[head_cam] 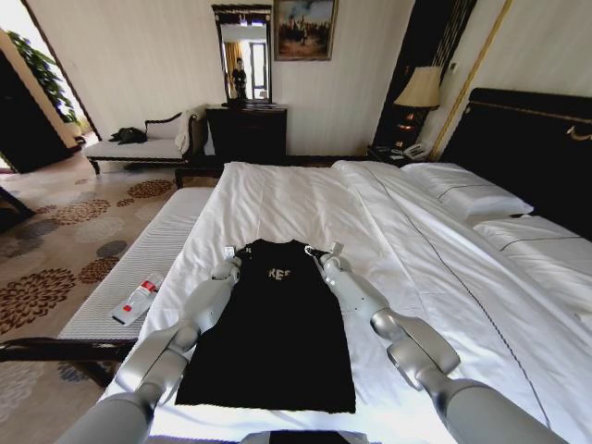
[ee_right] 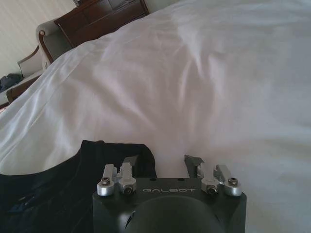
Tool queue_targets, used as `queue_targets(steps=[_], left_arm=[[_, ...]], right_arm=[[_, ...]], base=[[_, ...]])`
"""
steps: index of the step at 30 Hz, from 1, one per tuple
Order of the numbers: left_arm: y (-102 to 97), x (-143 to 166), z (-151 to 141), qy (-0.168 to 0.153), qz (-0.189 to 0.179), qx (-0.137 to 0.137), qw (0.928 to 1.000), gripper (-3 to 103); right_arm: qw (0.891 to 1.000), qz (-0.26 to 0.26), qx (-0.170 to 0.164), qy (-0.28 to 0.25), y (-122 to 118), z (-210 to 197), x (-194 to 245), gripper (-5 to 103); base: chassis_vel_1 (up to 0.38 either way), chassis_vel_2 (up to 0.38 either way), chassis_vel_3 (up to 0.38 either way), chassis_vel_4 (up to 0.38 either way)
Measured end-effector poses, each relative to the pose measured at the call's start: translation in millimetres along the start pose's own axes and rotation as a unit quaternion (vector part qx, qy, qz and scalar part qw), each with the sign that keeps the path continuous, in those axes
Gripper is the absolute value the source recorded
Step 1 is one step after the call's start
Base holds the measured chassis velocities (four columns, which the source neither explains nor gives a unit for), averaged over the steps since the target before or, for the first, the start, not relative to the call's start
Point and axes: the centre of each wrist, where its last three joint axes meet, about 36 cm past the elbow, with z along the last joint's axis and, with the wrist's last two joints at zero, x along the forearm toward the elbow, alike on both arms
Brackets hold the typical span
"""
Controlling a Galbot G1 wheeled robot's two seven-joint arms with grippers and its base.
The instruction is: Fold the clothes on the bed.
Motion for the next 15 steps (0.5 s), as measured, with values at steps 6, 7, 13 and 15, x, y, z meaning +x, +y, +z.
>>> queue_targets(steps=[6,7,13,15], left_arm=[[-4.0,-1.1,-0.9,0.0,0.005,0.0,1.0,2],[-4.4,-1.5,-1.3,0.0,0.005,0.0,1.0,2],[-7.8,-3.3,-2.7,-0.001,0.007,-0.001,1.0,2],[-8.0,-3.2,-3.0,-0.001,0.007,-0.001,1.0,2]], right_arm=[[1.0,0.005,0.006,0.007,0.6,2.8,-3.1,37],[1.0,0.006,0.006,0.008,1.8,3.0,-4.0,32],[1.0,0.006,0.004,0.007,4.3,2.3,-5.1,5],[1.0,0.005,0.003,0.006,5.2,1.4,-4.9,5]], base=[[0.0,0.0,0.0,0.0],[0.0,0.0,0.0,0.0],[0.0,0.0,0.0,0.0],[0.0,0.0,0.0,0.0]])
